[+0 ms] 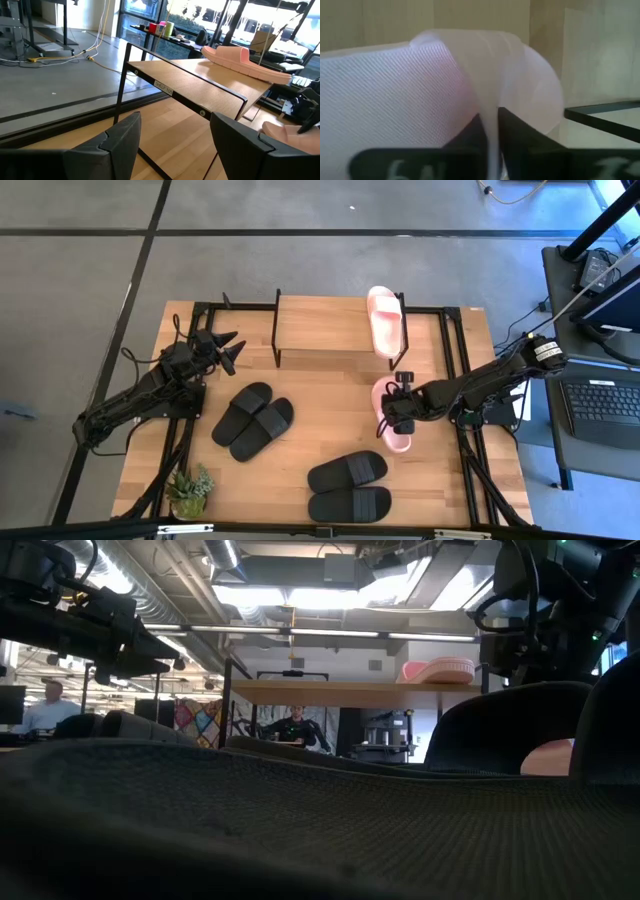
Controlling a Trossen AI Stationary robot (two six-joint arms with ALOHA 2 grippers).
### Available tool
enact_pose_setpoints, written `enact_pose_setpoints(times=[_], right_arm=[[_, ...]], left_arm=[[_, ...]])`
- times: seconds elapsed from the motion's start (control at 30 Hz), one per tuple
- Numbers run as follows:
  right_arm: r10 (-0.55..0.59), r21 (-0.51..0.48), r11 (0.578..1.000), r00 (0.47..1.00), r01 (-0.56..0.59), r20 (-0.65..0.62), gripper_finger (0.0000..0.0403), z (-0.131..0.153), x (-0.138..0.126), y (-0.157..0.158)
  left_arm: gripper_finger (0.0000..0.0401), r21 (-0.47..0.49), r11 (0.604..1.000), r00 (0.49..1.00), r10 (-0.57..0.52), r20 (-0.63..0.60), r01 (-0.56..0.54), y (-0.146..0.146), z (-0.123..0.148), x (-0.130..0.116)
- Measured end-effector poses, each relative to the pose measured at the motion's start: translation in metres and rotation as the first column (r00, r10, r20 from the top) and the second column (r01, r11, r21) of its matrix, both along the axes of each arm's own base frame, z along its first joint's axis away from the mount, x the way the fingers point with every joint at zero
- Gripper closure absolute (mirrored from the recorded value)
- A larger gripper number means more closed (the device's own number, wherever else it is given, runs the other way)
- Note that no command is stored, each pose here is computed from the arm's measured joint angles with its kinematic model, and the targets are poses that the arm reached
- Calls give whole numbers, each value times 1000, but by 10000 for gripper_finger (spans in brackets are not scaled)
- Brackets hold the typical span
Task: Pick and place slides into the shelf
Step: Put the pink slide on the shelf
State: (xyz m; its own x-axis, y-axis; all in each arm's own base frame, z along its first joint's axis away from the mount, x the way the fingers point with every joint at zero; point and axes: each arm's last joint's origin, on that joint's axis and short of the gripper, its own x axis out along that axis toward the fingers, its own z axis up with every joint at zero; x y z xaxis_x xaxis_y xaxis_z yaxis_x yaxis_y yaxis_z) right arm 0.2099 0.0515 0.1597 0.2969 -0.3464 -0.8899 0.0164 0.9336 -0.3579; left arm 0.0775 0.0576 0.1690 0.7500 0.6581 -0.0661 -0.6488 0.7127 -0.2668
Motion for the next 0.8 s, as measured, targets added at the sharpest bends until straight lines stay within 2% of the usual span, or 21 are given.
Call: enact_pose_setpoints(times=[0.07,0.17,0.3,0.43,0.53,0.63,0.8], right_arm=[[-20,5,1000,1000,20,-3,389,4,1,0],[-52,21,998,998,53,-34,387,13,1,1],[-31,145,989,996,42,-78,391,36,9,5],[30,296,955,997,-8,-69,391,67,22,5],[45,322,946,998,-27,-49,391,92,29,-2],[34,323,946,999,-41,26,391,123,39,-13],[-56,300,954,964,-26,260,391,188,53,-33]], left_arm=[[171,0,1000,1000,0,0,0,0,0,0],[171,0,1000,1000,0,0,0,0,0,0],[171,0,1000,1000,0,0,0,0,0,0],[171,1,1000,1000,0,-1,0,0,0,0],[171,1,1000,1000,0,-1,0,0,0,0],[171,1,1000,1000,0,0,0,0,0,0],[171,0,1000,1000,0,0,0,0,0,0]])
